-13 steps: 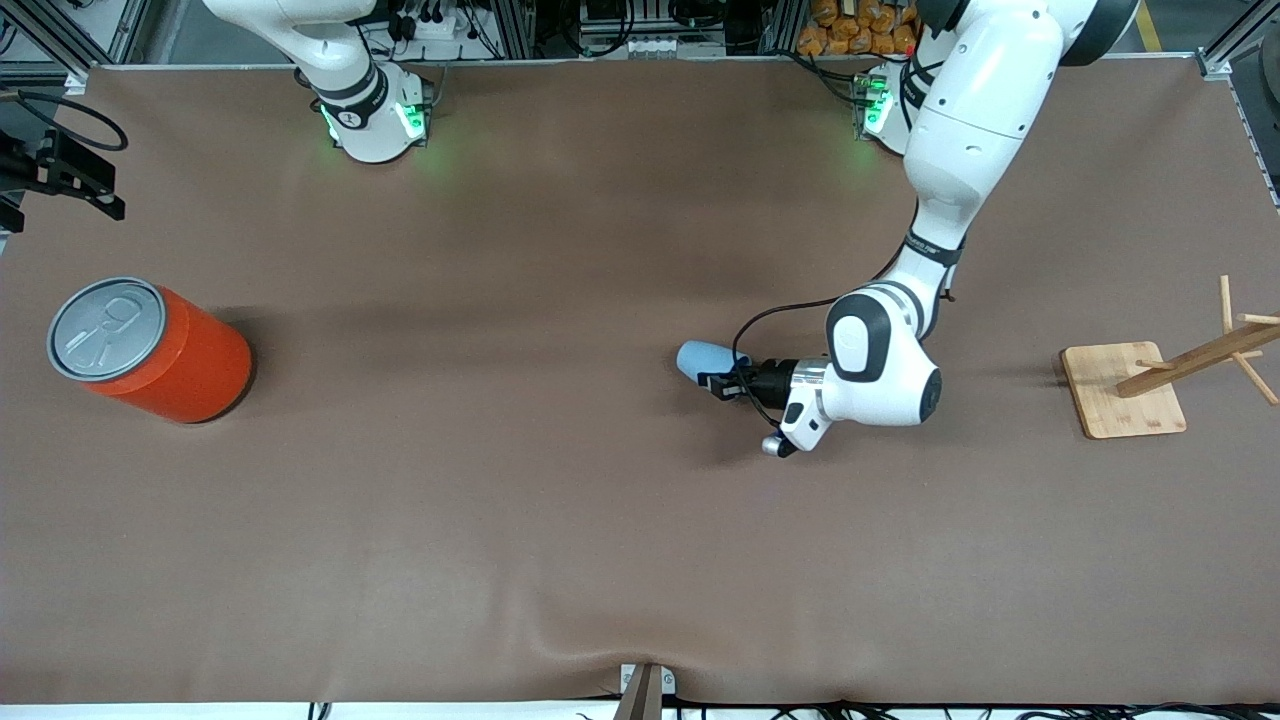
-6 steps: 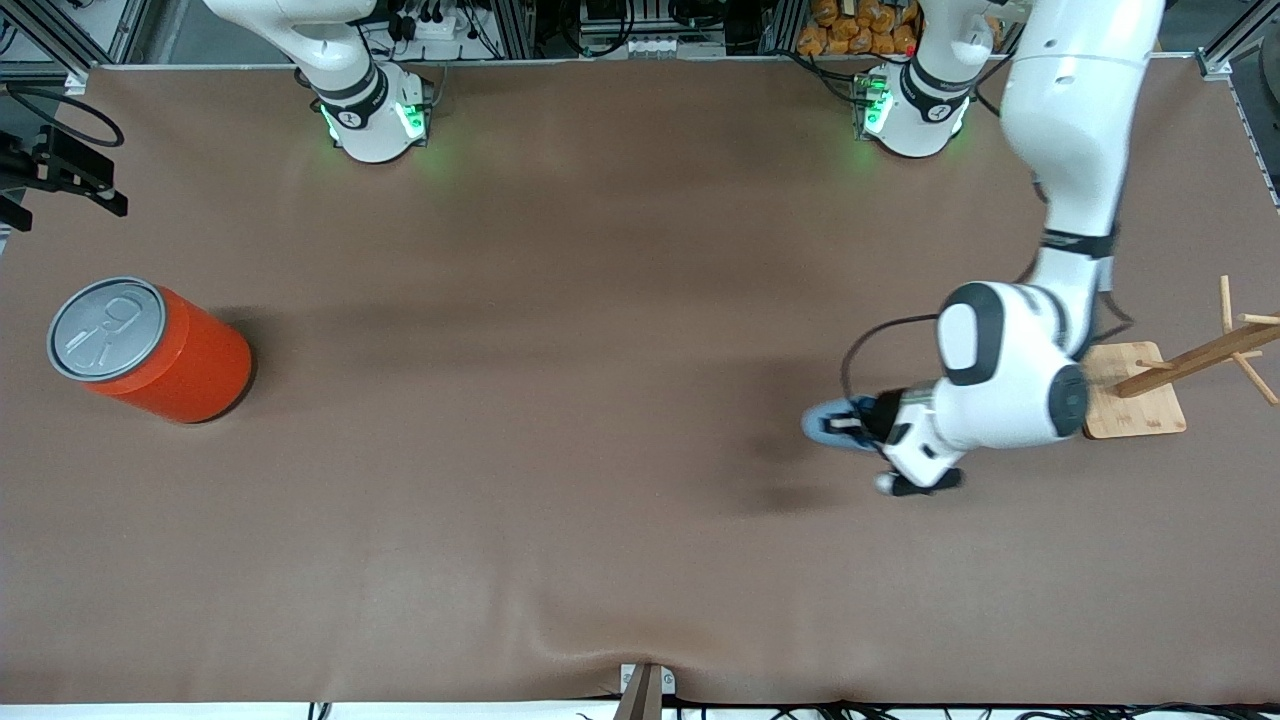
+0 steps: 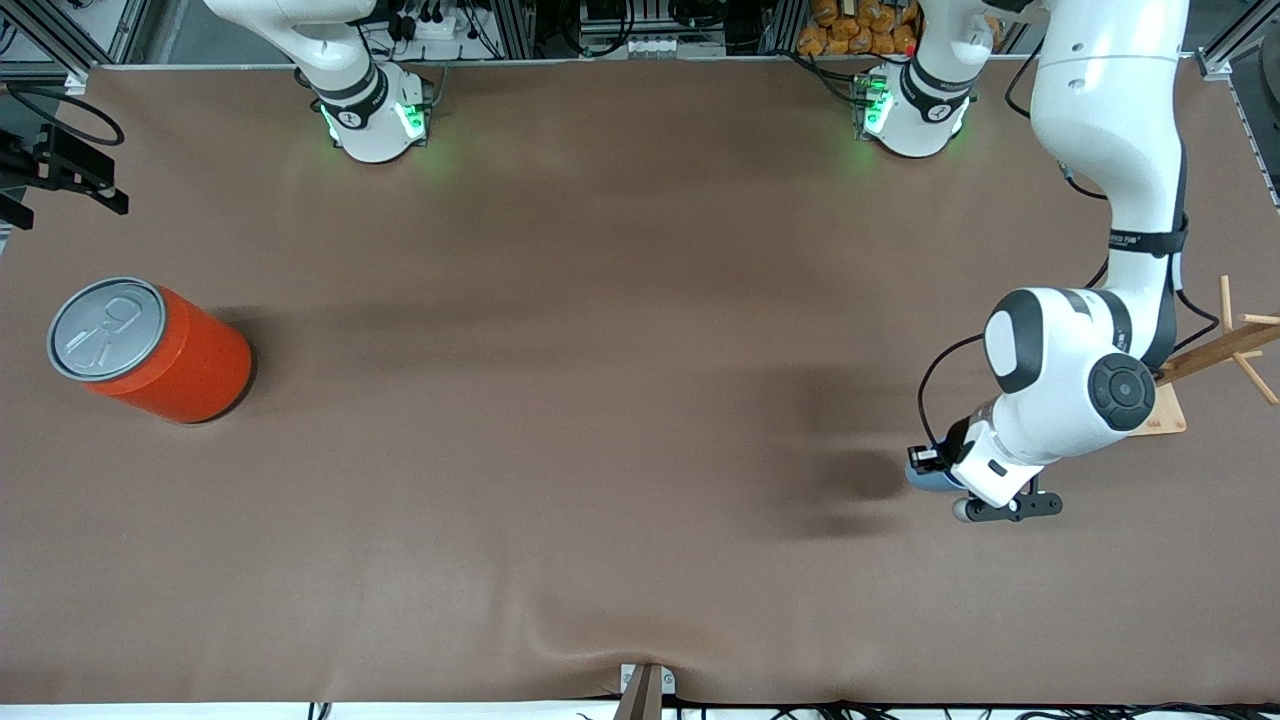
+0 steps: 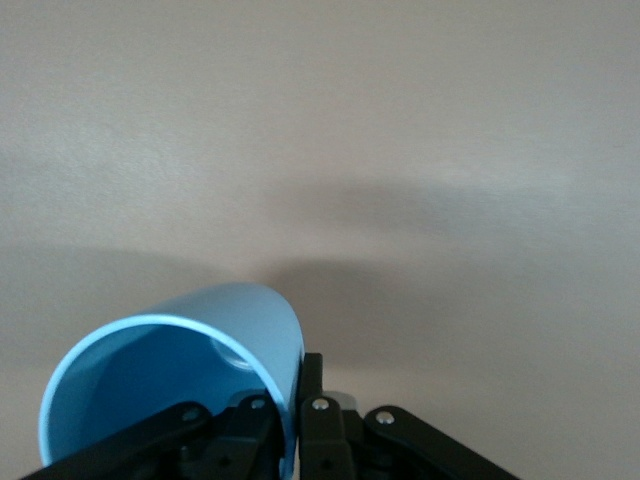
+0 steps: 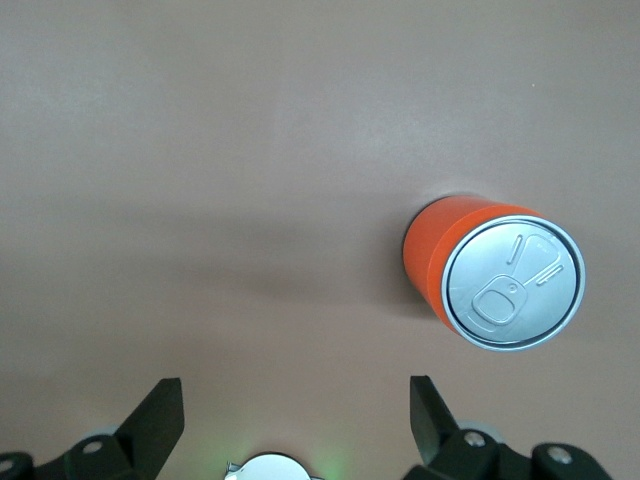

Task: Flip cup
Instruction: 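Rotate the blue cup upright with the left gripper and set it down, then open the left gripper and raise it away from the upright cup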

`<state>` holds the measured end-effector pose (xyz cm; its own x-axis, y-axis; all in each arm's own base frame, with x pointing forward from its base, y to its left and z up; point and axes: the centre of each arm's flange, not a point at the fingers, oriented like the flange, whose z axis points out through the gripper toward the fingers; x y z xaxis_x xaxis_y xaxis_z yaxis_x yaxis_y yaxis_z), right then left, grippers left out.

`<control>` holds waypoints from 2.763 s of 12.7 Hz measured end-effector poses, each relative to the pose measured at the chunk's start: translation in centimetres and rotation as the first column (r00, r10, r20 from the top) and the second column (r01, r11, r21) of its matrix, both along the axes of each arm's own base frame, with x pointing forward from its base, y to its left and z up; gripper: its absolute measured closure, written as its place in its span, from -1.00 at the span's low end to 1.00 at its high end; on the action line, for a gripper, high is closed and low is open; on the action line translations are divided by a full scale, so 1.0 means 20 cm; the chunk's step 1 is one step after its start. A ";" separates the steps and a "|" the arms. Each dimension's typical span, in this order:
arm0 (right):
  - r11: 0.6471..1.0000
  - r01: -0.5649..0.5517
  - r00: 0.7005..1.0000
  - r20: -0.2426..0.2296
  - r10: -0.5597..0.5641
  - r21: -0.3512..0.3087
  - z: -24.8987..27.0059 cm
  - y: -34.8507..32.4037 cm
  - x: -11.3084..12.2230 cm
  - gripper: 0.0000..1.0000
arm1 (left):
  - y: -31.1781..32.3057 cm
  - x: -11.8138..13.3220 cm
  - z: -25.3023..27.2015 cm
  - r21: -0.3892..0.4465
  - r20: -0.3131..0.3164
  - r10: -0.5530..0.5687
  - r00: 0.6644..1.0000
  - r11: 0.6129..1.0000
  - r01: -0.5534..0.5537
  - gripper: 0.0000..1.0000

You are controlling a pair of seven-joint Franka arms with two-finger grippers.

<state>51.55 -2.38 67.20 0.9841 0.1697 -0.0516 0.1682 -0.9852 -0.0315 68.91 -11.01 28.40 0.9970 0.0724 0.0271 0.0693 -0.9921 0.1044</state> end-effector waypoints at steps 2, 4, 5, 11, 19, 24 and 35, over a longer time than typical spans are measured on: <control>0.999 -0.033 0.999 -0.010 0.033 0.000 0.00 0.07 0.00 -1.00 | 0.01 -0.01 -0.09 0.048 -0.017 -0.028 0.999 0.998 0.028 0.89; 0.996 -0.086 0.996 -0.013 0.086 -0.007 0.00 0.22 -0.01 -1.00 | 0.04 -0.02 -0.14 0.081 -0.031 -0.044 0.999 0.996 0.046 0.89; 0.995 -0.097 0.995 -0.014 0.097 -0.008 0.00 0.26 -0.01 -1.00 | 0.05 -0.02 -0.14 0.086 -0.030 -0.045 0.999 0.995 0.047 0.74; 0.999 -0.050 0.999 -0.013 0.050 -0.006 0.00 0.12 -0.01 -1.00 | 0.17 0.00 0.29 0.065 0.020 -0.009 1.000 0.998 0.008 -0.59; 0.999 -0.046 0.999 -0.013 0.046 -0.005 0.00 0.11 -0.01 -1.00 | 0.25 -0.31 1.07 0.101 -0.052 -0.065 0.997 0.992 0.070 -1.00; 0.999 -0.046 0.999 -0.015 0.046 -0.005 0.00 0.11 -0.01 -1.00 | 0.23 -0.42 1.29 0.078 -0.032 -0.102 0.994 0.992 0.104 -1.00; 0.999 -0.047 0.999 -0.019 0.047 -0.004 0.00 0.11 -0.01 -1.00 | 0.27 -0.67 1.70 0.105 -0.086 -0.273 0.958 0.954 0.281 -1.00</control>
